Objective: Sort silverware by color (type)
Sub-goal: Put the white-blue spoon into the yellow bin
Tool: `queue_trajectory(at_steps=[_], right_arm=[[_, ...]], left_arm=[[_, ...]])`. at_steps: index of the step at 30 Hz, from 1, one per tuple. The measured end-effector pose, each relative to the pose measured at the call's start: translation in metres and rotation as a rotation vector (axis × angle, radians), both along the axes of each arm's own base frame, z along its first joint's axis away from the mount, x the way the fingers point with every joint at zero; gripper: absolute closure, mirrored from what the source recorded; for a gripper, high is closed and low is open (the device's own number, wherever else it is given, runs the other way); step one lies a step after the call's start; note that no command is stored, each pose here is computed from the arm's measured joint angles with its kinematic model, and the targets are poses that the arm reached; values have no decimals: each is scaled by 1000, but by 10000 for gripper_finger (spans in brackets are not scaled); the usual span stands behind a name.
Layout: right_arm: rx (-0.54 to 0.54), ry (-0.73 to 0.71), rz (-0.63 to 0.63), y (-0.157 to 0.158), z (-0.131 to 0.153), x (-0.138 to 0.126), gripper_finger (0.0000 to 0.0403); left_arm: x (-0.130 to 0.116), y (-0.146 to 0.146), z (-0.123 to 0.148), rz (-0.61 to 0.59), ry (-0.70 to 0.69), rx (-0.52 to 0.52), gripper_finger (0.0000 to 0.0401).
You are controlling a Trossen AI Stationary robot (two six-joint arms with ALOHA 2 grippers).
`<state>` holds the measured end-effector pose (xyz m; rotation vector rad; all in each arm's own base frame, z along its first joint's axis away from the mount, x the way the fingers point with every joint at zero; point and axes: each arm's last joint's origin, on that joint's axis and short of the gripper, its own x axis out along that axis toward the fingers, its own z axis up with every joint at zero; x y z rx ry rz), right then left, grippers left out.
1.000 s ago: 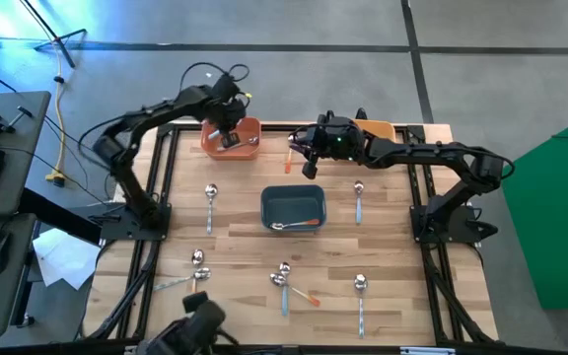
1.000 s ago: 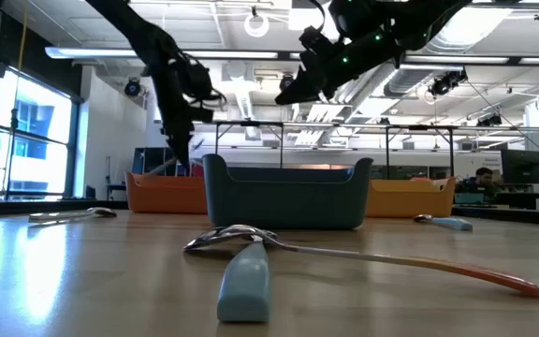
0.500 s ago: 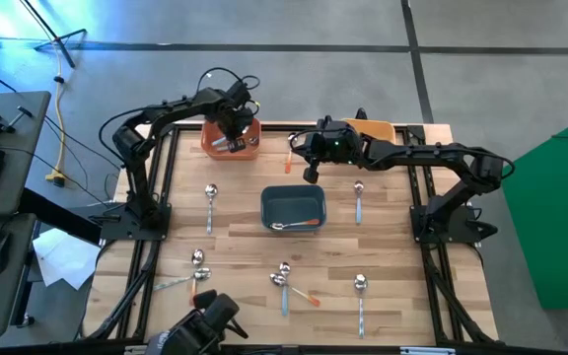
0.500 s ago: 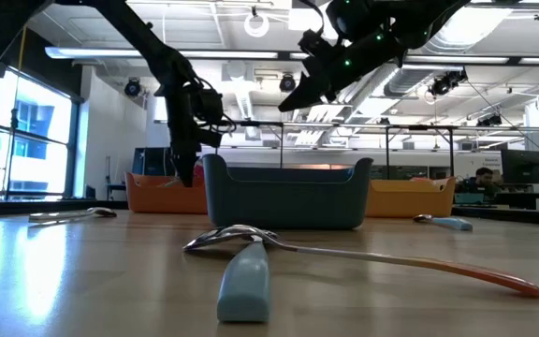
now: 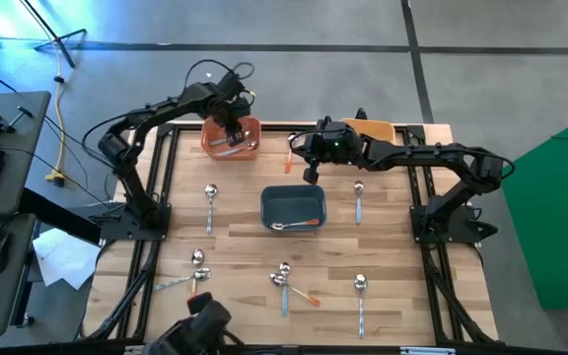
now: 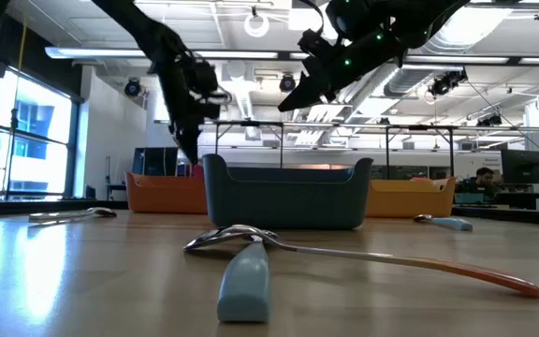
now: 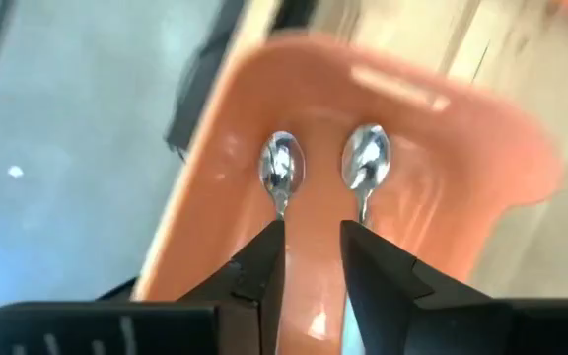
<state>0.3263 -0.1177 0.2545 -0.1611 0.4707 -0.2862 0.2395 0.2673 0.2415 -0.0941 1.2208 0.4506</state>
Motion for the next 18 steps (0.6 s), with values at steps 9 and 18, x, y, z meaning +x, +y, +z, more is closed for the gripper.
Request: queue_trajectory(at_steps=[9, 18], right_arm=[[-44, -324, 38, 17, -38, -19, 403], [-78, -490, 125, 50, -17, -48, 403]], left_arm=[[-17, -98, 54, -61, -158, 172, 378], [-31, -218, 54, -129, -332, 81, 393]])
